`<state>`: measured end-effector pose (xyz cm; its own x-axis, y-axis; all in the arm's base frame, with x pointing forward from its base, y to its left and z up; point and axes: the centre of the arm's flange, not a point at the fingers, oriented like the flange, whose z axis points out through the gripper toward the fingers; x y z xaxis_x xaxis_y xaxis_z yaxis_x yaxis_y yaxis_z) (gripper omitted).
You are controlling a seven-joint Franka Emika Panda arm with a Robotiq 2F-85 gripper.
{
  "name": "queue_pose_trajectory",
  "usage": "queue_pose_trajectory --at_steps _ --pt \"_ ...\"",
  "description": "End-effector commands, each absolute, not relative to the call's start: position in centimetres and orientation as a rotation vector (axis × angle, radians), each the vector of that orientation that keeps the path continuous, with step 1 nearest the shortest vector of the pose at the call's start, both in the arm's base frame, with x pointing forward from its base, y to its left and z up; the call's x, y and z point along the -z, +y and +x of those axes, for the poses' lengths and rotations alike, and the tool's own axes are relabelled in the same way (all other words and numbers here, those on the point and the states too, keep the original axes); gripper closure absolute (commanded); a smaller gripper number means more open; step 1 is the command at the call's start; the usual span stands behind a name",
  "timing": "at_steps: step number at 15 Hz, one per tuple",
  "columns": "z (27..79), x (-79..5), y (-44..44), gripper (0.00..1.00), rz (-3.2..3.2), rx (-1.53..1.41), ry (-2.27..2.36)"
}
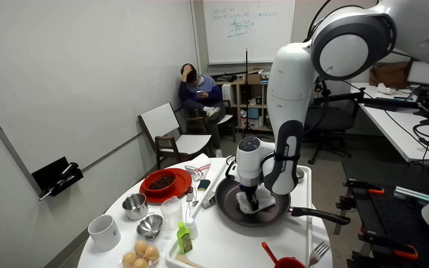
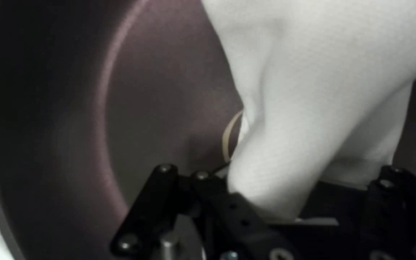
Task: Wipe the black pan with the white cloth
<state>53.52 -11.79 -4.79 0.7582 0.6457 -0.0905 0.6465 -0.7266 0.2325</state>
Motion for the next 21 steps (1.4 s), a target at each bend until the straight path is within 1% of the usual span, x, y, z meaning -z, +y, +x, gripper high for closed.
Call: queue_pose_trajectory --at_steps 1,6,13,21 --pt "52.5 5.3 -10.3 0.95 2.751 0.031 1.070" --pt "52.8 5.2 -8.7 0.95 2.760 0.025 1.114" --pt "52.5 5.3 -4.8 0.95 2.687 0.025 1.308" --pt "52.4 5.6 -5.8 0.95 2.736 0.156 1.387"
